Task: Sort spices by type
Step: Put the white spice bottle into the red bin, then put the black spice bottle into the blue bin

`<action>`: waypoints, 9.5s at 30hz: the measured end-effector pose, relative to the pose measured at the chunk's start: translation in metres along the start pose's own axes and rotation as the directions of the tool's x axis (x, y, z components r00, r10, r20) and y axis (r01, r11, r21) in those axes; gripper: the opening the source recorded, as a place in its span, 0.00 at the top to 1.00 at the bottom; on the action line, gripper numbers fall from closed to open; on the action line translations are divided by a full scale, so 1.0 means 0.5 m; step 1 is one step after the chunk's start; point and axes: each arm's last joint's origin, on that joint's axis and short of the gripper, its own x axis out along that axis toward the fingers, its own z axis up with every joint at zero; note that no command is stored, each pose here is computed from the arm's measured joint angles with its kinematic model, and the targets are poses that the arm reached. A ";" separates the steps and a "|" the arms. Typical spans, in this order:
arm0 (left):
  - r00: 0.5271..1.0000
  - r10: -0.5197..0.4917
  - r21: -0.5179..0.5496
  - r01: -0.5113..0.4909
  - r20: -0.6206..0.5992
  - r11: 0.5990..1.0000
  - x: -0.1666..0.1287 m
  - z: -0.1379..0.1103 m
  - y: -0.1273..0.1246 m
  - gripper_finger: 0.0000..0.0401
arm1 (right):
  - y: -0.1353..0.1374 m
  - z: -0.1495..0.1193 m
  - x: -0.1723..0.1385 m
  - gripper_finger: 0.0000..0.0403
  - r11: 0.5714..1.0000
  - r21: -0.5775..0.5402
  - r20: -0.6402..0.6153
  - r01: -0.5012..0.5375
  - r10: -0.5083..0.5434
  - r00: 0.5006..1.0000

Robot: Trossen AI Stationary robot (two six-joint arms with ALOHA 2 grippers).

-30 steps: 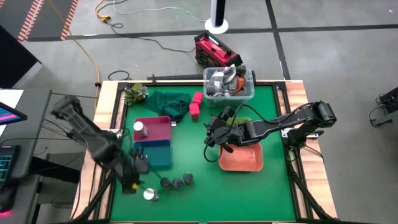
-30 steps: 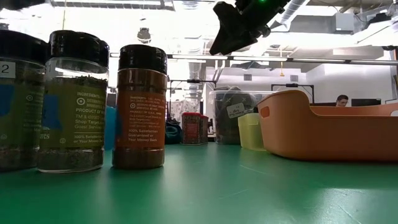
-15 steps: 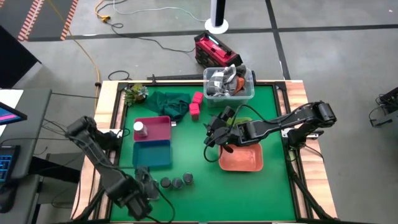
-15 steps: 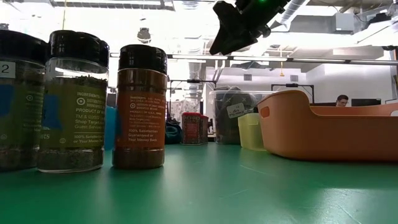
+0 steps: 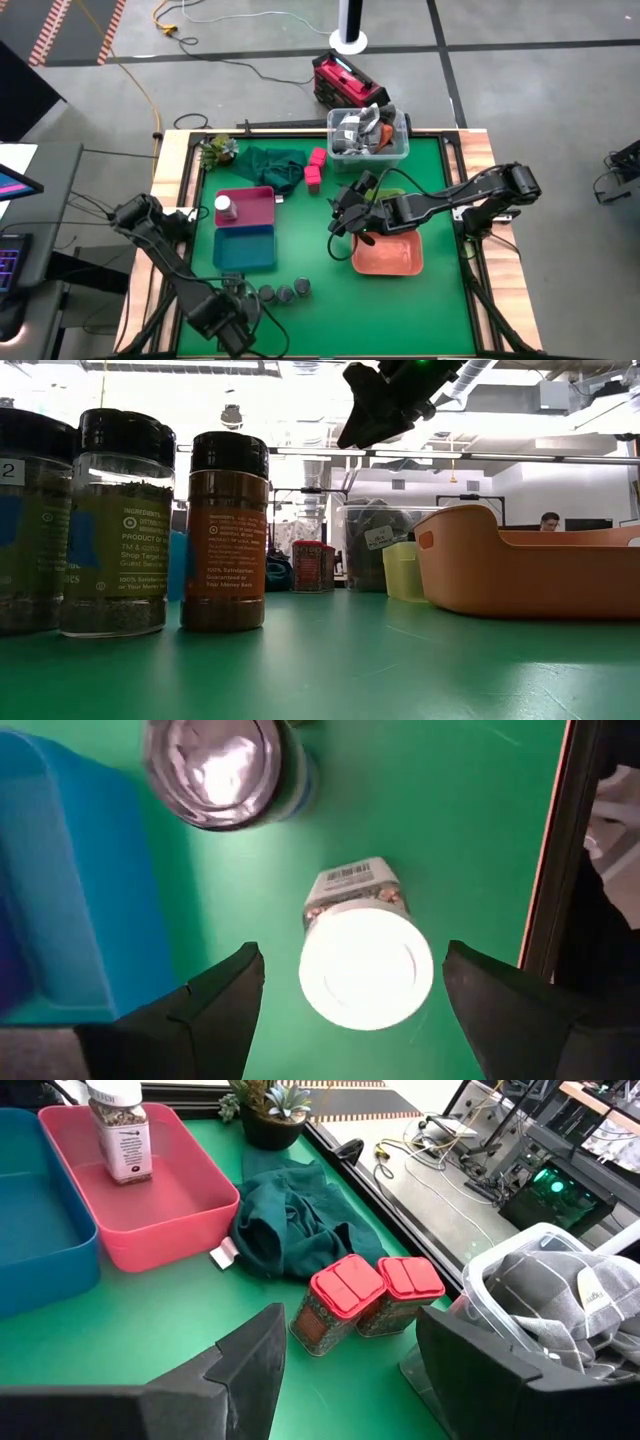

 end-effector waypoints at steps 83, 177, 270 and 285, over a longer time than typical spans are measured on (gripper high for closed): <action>0.977 0.209 -0.228 -0.211 -0.033 0.950 0.034 -0.044 0.601 0.37 | 0.010 -0.001 -0.010 0.37 0.999 -0.024 0.008 -0.022 0.022 1.000; 0.994 -0.072 0.018 0.071 0.084 0.997 -0.015 0.042 0.145 0.52 | 0.010 -0.015 -0.007 0.37 0.999 -0.043 -0.012 -0.019 0.019 1.000; 0.975 0.002 -0.074 0.015 0.220 0.997 0.049 0.180 0.095 0.35 | 0.004 -0.046 -0.015 0.37 0.996 -0.091 -0.119 0.022 -0.033 0.992; 0.985 0.001 -0.039 0.005 0.172 0.999 0.080 0.182 0.086 0.36 | 0.005 -0.044 -0.015 0.37 0.996 -0.089 -0.112 0.021 -0.031 0.993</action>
